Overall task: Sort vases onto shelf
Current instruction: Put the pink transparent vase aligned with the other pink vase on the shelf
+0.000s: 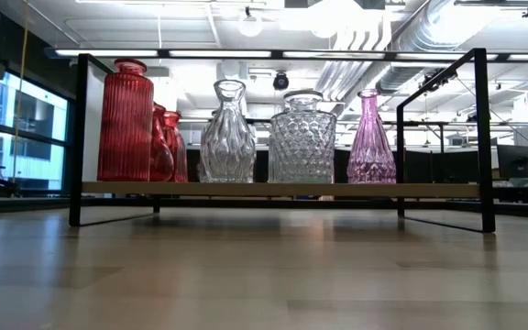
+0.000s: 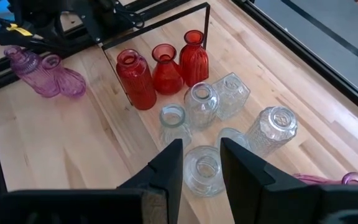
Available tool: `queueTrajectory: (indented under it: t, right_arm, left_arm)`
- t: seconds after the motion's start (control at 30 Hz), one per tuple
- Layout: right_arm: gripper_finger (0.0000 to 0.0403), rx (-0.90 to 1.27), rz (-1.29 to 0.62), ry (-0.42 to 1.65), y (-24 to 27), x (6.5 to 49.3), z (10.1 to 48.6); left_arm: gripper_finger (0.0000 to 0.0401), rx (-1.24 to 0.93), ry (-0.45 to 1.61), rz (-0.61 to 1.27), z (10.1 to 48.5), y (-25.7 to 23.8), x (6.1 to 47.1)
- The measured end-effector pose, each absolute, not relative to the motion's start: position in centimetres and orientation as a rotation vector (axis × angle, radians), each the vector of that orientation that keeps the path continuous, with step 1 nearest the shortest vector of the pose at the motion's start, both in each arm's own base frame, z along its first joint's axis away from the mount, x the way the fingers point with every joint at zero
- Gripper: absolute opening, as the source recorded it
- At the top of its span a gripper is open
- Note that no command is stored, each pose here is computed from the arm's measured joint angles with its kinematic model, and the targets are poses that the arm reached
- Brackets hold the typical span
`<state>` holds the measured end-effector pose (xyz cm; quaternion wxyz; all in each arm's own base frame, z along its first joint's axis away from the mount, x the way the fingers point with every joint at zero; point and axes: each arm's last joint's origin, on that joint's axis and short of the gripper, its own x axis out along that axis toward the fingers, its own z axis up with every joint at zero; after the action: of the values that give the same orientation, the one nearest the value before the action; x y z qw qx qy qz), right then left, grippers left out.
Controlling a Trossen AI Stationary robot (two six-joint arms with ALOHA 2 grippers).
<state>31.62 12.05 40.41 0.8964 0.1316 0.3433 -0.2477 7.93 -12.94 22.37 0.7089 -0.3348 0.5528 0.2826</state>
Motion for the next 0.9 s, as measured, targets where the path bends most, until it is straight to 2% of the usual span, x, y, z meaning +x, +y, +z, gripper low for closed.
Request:
queueTrajectory:
  t: [0.43,0.9]
  right_arm:
    - [0.009,0.286,-0.481,0.732,12.4,31.5,40.4]
    - [0.009,0.294,-0.456,0.739,13.1,31.2,40.3]
  left_arm:
    - [0.0,-0.811,1.245,0.628,21.4,-14.6,9.0]
    - [0.0,-0.772,1.261,0.668,20.2,-15.5,9.5]
